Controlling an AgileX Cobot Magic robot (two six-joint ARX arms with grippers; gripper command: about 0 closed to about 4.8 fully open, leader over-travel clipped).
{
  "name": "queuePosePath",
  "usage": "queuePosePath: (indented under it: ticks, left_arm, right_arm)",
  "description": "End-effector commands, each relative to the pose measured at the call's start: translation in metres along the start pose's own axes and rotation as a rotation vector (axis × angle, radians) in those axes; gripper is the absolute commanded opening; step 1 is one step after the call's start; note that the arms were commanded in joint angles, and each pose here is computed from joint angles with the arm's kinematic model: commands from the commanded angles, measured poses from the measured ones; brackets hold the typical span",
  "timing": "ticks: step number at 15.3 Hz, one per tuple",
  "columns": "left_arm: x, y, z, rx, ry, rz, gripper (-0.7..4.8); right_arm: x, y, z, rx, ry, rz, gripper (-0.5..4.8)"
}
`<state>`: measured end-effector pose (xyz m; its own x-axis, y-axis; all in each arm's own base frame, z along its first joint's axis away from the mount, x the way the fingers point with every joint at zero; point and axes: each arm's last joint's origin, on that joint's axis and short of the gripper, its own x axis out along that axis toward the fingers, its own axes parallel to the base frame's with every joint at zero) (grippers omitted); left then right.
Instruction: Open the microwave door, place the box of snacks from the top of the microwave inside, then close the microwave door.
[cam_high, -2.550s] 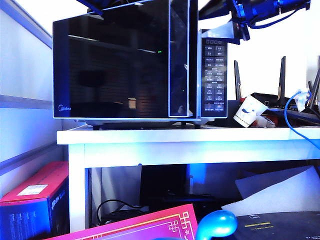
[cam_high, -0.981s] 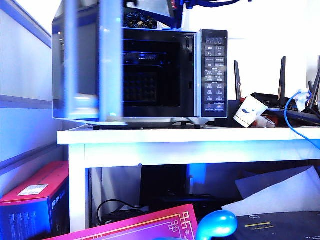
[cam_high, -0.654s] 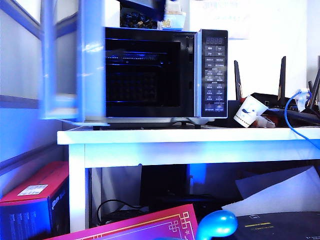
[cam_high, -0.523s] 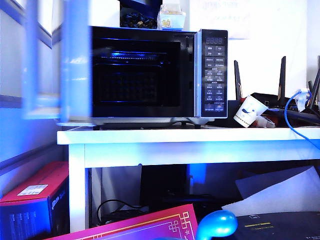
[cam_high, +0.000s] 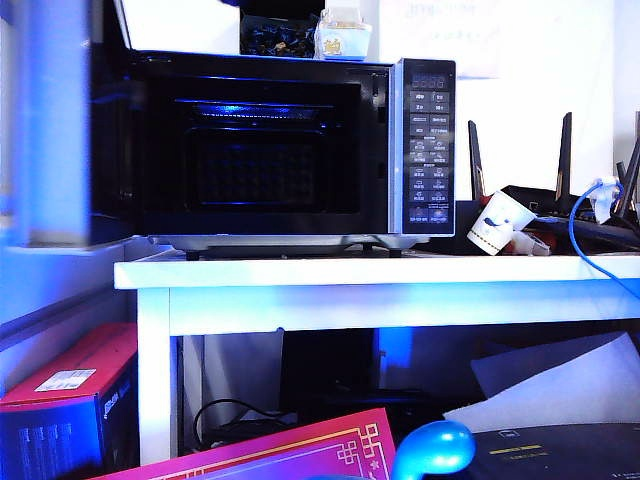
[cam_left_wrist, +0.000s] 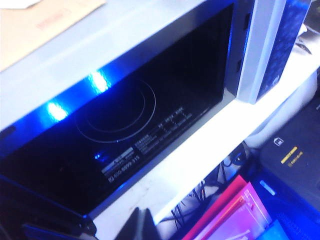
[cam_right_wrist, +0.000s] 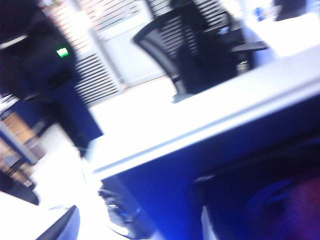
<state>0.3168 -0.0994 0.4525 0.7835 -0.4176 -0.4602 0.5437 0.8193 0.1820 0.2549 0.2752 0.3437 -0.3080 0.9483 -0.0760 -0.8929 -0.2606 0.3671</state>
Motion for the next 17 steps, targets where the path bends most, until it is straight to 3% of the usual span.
queuePosePath:
  ticks: [1,5,9,12,17]
  left_arm:
    - [-0.004,0.0,0.001,0.014,-0.005,0.006,-0.06]
    - [-0.004,0.0,0.0,0.04,0.015,0.024,-0.06]
    - [-0.004,-0.001,-0.001,0.039,0.017,0.013,-0.06]
    - [-0.003,-0.001,-0.002,0.038,0.024,0.01,-0.06]
    - [0.0,-0.002,-0.006,0.057,0.066,-0.015,-0.06]
  right_arm:
    - [0.003,0.006,0.003,-0.022,-0.003,0.024,3.19]
    - [-0.038,-0.001,0.013,-0.019,-0.019,0.062,3.19]
    - [-0.085,-0.016,0.02,-0.013,-0.085,-0.066,3.19]
    - [-0.107,-0.025,0.028,-0.075,-0.186,-0.291,3.19]
    - [-0.121,-0.029,0.047,-0.211,-0.461,-0.813,3.21]
